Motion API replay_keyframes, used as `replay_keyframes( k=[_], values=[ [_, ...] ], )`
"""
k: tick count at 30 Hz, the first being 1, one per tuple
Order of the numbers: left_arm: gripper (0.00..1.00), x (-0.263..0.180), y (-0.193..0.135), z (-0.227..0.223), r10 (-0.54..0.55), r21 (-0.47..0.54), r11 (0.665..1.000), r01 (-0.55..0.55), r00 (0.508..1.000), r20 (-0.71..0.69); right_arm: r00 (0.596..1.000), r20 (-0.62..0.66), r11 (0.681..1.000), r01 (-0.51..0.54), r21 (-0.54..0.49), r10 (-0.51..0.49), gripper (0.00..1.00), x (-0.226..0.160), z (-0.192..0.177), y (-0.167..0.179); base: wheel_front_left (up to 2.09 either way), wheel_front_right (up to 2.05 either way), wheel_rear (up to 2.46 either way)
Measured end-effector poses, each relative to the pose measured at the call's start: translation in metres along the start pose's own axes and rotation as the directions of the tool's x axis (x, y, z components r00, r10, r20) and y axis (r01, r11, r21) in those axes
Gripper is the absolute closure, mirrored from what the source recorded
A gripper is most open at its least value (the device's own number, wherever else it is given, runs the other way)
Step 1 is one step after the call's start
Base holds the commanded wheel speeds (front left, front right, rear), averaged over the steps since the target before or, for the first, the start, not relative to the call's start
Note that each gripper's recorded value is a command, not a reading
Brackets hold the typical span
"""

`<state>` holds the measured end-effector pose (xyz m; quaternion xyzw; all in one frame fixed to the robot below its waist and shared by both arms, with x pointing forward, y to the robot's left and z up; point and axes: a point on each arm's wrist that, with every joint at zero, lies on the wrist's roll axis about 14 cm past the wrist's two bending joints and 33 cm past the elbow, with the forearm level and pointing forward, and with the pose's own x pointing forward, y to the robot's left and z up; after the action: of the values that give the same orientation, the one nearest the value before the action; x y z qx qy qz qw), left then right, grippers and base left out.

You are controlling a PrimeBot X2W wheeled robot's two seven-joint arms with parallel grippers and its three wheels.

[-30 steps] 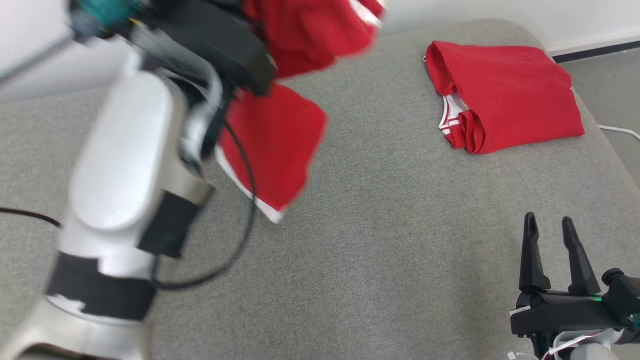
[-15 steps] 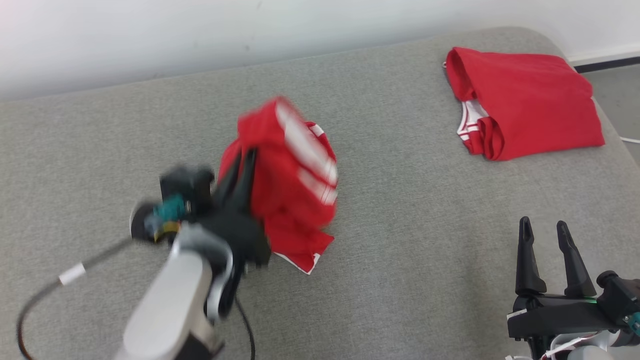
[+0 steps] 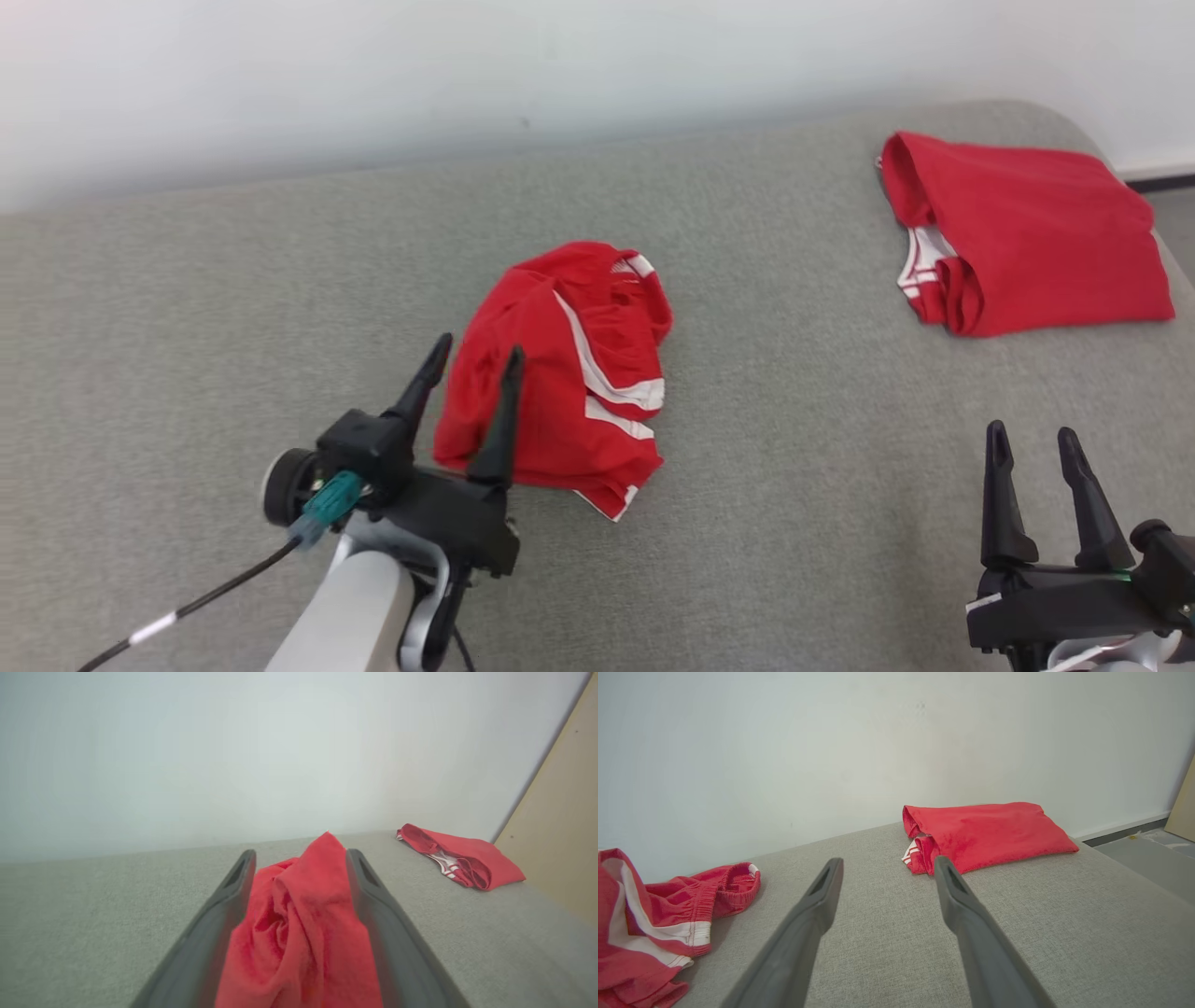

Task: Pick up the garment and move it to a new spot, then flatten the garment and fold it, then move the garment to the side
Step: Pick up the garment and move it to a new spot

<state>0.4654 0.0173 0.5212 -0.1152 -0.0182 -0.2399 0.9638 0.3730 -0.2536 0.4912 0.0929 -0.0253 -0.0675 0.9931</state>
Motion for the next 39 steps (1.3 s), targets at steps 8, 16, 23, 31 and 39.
replay_keyframes(
  k=[8,16,23,31,39],
  values=[
    [0.0,-0.046,0.051,0.05,0.155,0.076,0.983,-0.166,0.979,0.135,0.997,0.025,0.997,-0.075,0.004,0.075,0.0,-0.001,0.009,0.023,0.0,0.0,0.0],
    [0.0,-0.105,0.093,0.065,0.309,0.109,0.937,-0.332,0.933,0.183,0.988,0.045,0.989,-0.146,0.011,0.145,0.0,0.0,0.018,0.048,0.0,0.0,0.0],
    [0.0,-0.141,0.1,0.057,0.382,0.091,0.912,-0.401,0.908,0.175,0.983,0.035,0.984,-0.179,0.012,0.178,0.0,-0.004,0.016,0.058,0.0,0.0,0.0],
    [0.0,-0.166,0.098,0.038,0.409,0.094,0.902,-0.422,0.903,0.129,0.978,0.017,0.978,-0.206,0.019,0.206,0.0,-0.009,0.012,0.066,0.0,0.0,0.0],
    [0.0,-0.175,0.101,0.031,0.433,0.085,0.893,-0.443,0.894,0.114,0.974,-0.008,0.974,-0.226,0.028,0.227,0.0,-0.01,0.003,0.074,0.0,0.0,0.0]
  ],
)
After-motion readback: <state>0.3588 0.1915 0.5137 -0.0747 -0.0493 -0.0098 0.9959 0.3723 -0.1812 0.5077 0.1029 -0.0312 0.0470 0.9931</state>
